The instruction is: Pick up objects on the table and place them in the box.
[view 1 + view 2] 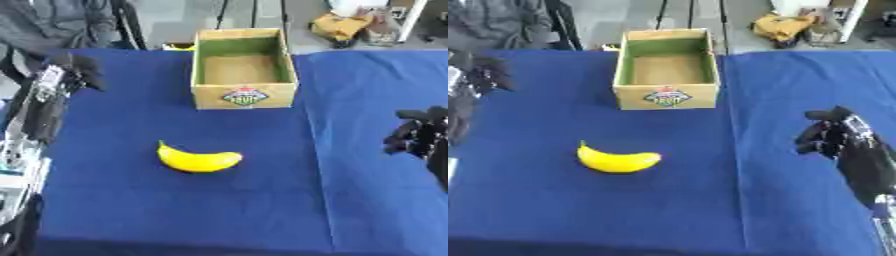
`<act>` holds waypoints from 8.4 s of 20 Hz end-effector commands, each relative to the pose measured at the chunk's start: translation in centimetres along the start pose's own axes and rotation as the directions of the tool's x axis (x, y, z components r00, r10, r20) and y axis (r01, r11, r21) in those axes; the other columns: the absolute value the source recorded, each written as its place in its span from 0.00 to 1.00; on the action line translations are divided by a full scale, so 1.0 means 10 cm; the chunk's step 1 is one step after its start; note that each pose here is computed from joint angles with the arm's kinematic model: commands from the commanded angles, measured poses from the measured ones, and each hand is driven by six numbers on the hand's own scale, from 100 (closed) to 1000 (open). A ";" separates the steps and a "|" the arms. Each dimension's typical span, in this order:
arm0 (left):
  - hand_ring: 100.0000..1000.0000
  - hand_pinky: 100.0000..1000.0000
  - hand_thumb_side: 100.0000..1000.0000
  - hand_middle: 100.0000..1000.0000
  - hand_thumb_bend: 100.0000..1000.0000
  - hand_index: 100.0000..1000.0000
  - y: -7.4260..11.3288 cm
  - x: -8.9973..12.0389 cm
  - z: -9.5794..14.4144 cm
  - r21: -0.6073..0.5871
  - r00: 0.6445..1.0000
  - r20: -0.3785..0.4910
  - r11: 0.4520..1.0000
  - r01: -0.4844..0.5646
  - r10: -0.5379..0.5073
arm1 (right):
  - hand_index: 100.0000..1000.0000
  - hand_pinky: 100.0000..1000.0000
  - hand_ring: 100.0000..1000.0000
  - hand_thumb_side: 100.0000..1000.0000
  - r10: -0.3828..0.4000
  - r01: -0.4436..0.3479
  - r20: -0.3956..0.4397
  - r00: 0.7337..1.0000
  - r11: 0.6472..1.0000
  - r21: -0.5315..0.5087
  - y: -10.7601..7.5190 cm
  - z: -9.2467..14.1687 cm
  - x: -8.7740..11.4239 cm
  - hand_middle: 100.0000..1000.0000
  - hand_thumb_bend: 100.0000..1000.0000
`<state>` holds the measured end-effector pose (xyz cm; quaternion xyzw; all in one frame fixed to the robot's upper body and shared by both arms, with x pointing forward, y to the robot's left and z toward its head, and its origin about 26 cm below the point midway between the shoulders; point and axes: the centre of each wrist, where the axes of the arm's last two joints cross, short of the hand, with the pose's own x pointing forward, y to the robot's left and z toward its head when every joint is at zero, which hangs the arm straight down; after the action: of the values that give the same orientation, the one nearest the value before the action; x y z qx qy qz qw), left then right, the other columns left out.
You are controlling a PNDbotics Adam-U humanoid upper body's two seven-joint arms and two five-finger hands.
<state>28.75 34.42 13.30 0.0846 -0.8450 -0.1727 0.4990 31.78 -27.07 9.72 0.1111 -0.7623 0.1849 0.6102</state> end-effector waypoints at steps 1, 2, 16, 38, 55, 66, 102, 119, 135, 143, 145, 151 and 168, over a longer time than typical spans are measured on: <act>0.50 0.59 0.84 0.55 0.10 0.68 0.10 0.15 -0.08 -0.055 0.994 0.047 0.994 0.098 -0.096 | 0.76 0.54 0.57 0.89 0.014 -0.014 0.027 1.000 1.000 -0.001 -0.03 -0.01 0.09 0.47 0.00; 0.50 0.59 0.81 0.55 0.11 0.69 0.11 0.17 -0.09 -0.071 0.991 0.051 0.990 0.125 -0.122 | 0.76 0.54 0.57 0.89 0.014 -0.014 0.027 1.000 1.000 0.000 -0.03 -0.01 0.09 0.47 0.00; 0.52 0.58 0.54 0.58 0.35 0.71 0.12 0.31 -0.62 -0.488 0.866 0.173 0.723 0.490 -0.470 | 0.76 0.54 0.57 0.88 0.015 -0.016 0.023 1.000 1.000 0.022 0.00 -0.02 0.09 0.47 0.00; 0.54 0.57 0.29 0.57 0.42 0.69 -0.45 -0.08 -1.04 -0.728 0.671 0.368 0.250 0.638 -0.644 | 0.76 0.54 0.57 0.89 0.006 -0.007 0.023 1.000 0.999 0.035 0.03 -0.04 0.08 0.47 0.00; 0.54 0.57 0.32 0.56 0.46 0.70 -0.82 -0.36 -0.95 -0.677 0.525 0.514 0.054 0.734 -0.678 | 0.76 0.54 0.57 0.90 0.006 -0.006 0.024 1.000 0.999 0.037 0.03 -0.04 0.08 0.47 0.00; 0.54 0.57 0.31 0.55 0.40 0.69 -0.89 -0.48 -0.90 -0.674 0.512 0.533 0.027 0.738 -0.674 | 0.76 0.54 0.57 0.90 0.004 -0.005 0.022 1.000 0.999 0.038 0.04 -0.04 0.08 0.47 0.00; 0.50 0.55 0.27 0.50 0.00 0.65 -0.73 -0.40 -0.92 -0.732 0.579 0.457 0.084 0.676 -0.675 | 0.76 0.54 0.57 0.90 0.005 -0.006 0.023 1.000 0.999 0.037 0.04 -0.04 0.08 0.47 0.00; 0.51 0.56 0.28 0.50 0.04 0.65 -0.47 -0.24 -1.09 -0.701 0.544 0.473 0.077 0.709 -0.693 | 0.76 0.54 0.57 0.90 0.006 -0.007 0.023 1.000 0.999 0.042 0.04 -0.05 0.09 0.47 0.00; 0.52 0.58 0.24 0.51 0.06 0.65 0.08 0.03 -1.51 -0.625 0.470 0.456 0.103 0.774 -0.756 | 0.76 0.54 0.57 0.92 0.025 -0.028 0.037 0.999 0.998 0.063 0.04 -0.09 0.15 0.47 0.00; 0.52 0.58 0.23 0.51 0.04 0.65 0.21 0.08 -1.74 -0.569 0.475 0.403 0.192 0.799 -0.782 | 0.76 0.54 0.57 0.95 0.047 -0.052 0.054 0.997 0.995 0.085 0.04 -0.15 0.22 0.47 0.00; 0.52 0.58 0.23 0.51 0.04 0.65 0.25 0.08 -1.78 -0.555 0.472 0.383 0.211 0.805 -0.794 | 0.76 0.54 0.57 0.96 0.053 -0.058 0.060 0.997 0.994 0.092 0.04 -0.17 0.24 0.47 0.00; 0.52 0.58 0.23 0.51 0.04 0.65 0.37 0.01 -1.86 -0.518 0.469 0.322 0.261 0.814 -0.823 | 0.76 0.54 0.57 1.00 0.071 -0.077 0.061 0.996 0.993 0.095 0.03 -0.18 0.26 0.47 0.00; 0.54 0.60 0.25 0.53 0.08 0.66 0.78 -0.31 -1.73 -0.442 0.411 0.164 0.306 0.843 -0.897 | 0.76 0.54 0.57 1.00 0.116 -0.122 0.066 0.991 0.989 0.085 -0.01 -0.20 0.32 0.47 0.00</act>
<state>45.86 37.58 19.76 0.3912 -0.5735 -0.6113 0.3799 32.85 -25.91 11.93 0.1080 -0.7669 0.2409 0.5849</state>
